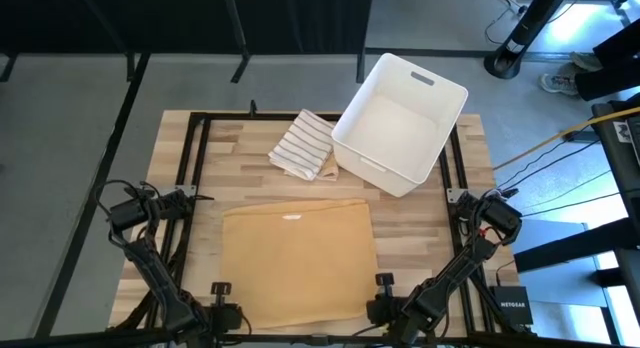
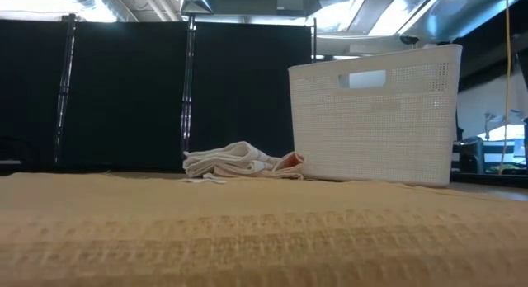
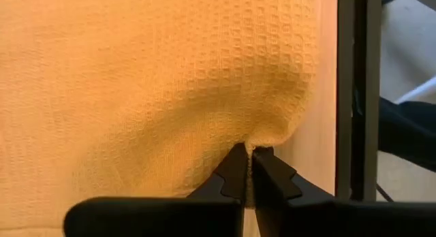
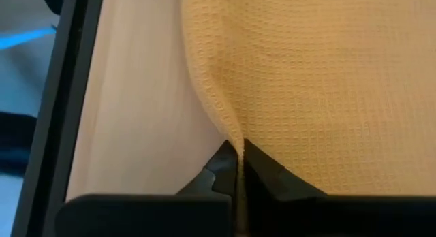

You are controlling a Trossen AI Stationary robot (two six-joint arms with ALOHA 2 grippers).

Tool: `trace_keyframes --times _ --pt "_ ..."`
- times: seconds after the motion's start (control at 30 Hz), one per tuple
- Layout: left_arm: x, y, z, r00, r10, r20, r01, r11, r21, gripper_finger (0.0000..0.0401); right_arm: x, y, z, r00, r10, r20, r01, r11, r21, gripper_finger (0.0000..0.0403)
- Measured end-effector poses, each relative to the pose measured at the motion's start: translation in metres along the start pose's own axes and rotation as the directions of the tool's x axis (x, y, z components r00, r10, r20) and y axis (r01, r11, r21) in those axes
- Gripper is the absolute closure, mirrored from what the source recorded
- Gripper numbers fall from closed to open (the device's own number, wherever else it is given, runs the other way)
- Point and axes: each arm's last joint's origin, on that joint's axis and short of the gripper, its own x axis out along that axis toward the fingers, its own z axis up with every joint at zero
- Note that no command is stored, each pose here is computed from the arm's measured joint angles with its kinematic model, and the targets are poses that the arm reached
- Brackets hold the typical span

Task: Fold towel
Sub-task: Fold the yellow towel

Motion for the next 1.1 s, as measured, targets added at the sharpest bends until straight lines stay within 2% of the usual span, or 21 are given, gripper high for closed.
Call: trace_keyframes --times 0.23,0.33,0.57,0.77,0.87,0.97,1.03,1.1 --pt "-0.006 -0.007 -0.001 1.000 0.005 0.028 -0.005 1.000 -0.015 0.0398 -0.006 0.008 0.003 1.000 0.012 0.005 -0.012 0.999 0.042 0.0397" --pt "-0.015 -0.014 0.003 1.000 -0.015 0.026 0.016 1.000 -0.014 0.0399 -0.020 0.019 0.011 0.999 0.029 0.016 -0.030 0.999 0.035 0.0399" --pt "-0.038 -0.029 0.013 0.995 -0.083 0.055 0.084 0.996 -0.027 0.0399 -0.059 0.041 0.025 0.997 -0.003 0.071 0.001 0.999 0.033 0.0401" --pt "-0.048 -0.040 0.005 0.990 -0.133 0.047 0.135 0.990 -0.048 0.0399 -0.074 0.055 0.020 0.993 0.020 0.116 -0.029 0.997 0.076 0.0401" --pt "-0.053 -0.043 0.001 0.989 -0.141 0.049 0.142 0.990 -0.015 0.0399 -0.076 0.056 0.018 0.992 0.007 0.123 -0.017 0.996 0.083 0.0401" --pt "-0.056 -0.036 0.001 0.997 -0.047 0.061 0.045 0.999 0.031 0.0399 -0.074 0.050 0.022 0.987 -0.058 0.150 0.046 0.996 0.081 0.0401" --pt "-0.058 -0.025 0.003 0.995 0.069 0.070 -0.073 0.996 0.046 0.0399 -0.069 0.040 0.027 0.984 -0.110 0.138 0.100 0.992 0.080 0.0401" --pt "-0.060 -0.010 0.006 0.972 0.218 0.086 -0.222 0.974 0.040 0.0399 -0.064 0.026 0.032 0.979 -0.179 0.097 0.172 0.982 0.082 0.0402"
